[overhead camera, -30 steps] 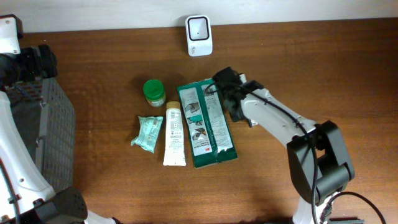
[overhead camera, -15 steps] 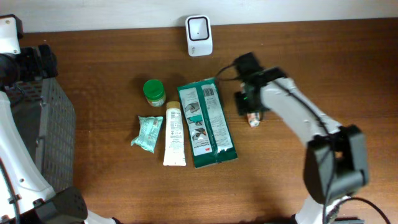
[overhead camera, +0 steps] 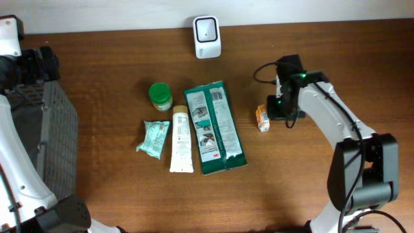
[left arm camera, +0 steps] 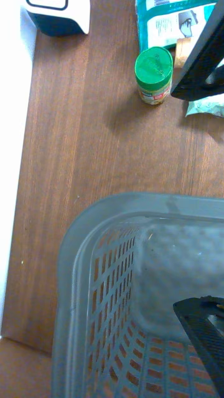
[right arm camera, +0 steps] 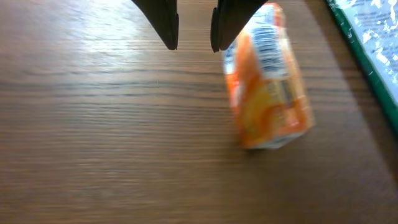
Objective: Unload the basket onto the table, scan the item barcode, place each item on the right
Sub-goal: 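Grasp the orange package with the right gripper and lift it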
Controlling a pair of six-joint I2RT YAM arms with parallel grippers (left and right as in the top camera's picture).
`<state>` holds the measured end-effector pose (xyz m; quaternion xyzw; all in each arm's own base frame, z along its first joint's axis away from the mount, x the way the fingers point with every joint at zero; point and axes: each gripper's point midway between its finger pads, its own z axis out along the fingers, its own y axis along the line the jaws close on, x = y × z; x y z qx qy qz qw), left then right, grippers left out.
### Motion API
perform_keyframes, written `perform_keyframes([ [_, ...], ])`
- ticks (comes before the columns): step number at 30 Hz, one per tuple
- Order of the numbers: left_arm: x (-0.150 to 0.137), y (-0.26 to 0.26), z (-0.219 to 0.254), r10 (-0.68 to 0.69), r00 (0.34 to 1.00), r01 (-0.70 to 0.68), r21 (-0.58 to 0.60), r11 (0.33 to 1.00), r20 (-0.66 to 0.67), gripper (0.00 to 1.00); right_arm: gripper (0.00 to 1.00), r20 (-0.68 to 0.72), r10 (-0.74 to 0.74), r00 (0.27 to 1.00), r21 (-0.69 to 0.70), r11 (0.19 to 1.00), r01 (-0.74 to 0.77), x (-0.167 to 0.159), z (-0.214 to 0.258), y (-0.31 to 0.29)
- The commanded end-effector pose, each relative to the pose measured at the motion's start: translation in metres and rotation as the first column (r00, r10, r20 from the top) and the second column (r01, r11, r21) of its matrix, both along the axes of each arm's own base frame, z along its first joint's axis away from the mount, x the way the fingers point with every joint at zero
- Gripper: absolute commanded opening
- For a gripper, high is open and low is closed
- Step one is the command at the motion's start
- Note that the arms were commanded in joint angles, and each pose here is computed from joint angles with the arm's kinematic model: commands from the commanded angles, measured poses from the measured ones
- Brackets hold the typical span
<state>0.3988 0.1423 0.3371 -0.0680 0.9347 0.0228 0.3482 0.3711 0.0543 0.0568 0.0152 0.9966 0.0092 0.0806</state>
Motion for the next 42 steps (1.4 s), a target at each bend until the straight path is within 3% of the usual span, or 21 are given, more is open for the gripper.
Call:
perform_keyframes([
  [1,0.0,0.0,-0.001,0.005,1.0,-0.005,-0.014,1.0,0.002,0.99,0.17,-0.013,0.112,0.994,0.015,0.994,-0.112,-0.006,-0.011,0.025],
  [10,0.0,0.0,-0.001,0.005,1.0,-0.005,-0.014,1.0,0.002,0.99,0.17,0.056,0.315,0.947,0.09,0.943,-0.319,-0.007,-0.011,0.091],
  [19,0.0,0.0,-0.001,0.005,1.0,-0.005,-0.014,1.0,0.002,0.99,0.39,0.021,0.057,0.998,0.167,0.984,-0.06,-0.003,0.031,0.056],
  [28,0.0,0.0,-0.001,0.005,1.0,-0.005,-0.014,1.0,0.002,0.99,0.39,-0.119,0.027,0.993,0.294,0.956,0.009,-0.02,-0.009,0.065],
  [39,0.0,0.0,-0.001,0.005,1.0,-0.005,-0.014,1.0,0.002,0.99,0.38,-0.232,0.005,0.973,0.273,0.96,0.06,-0.029,-0.056,0.064],
  [40,0.0,0.0,-0.001,0.005,1.0,-0.005,-0.014,1.0,0.002,0.99,0.37,-0.24,0.005,0.971,0.271,0.961,0.063,-0.03,-0.059,0.063],
  [42,0.0,0.0,-0.001,0.005,1.0,-0.005,-0.014,1.0,0.002,0.99,0.24,-0.246,0.005,0.969,0.27,0.961,0.063,-0.029,-0.066,0.064],
])
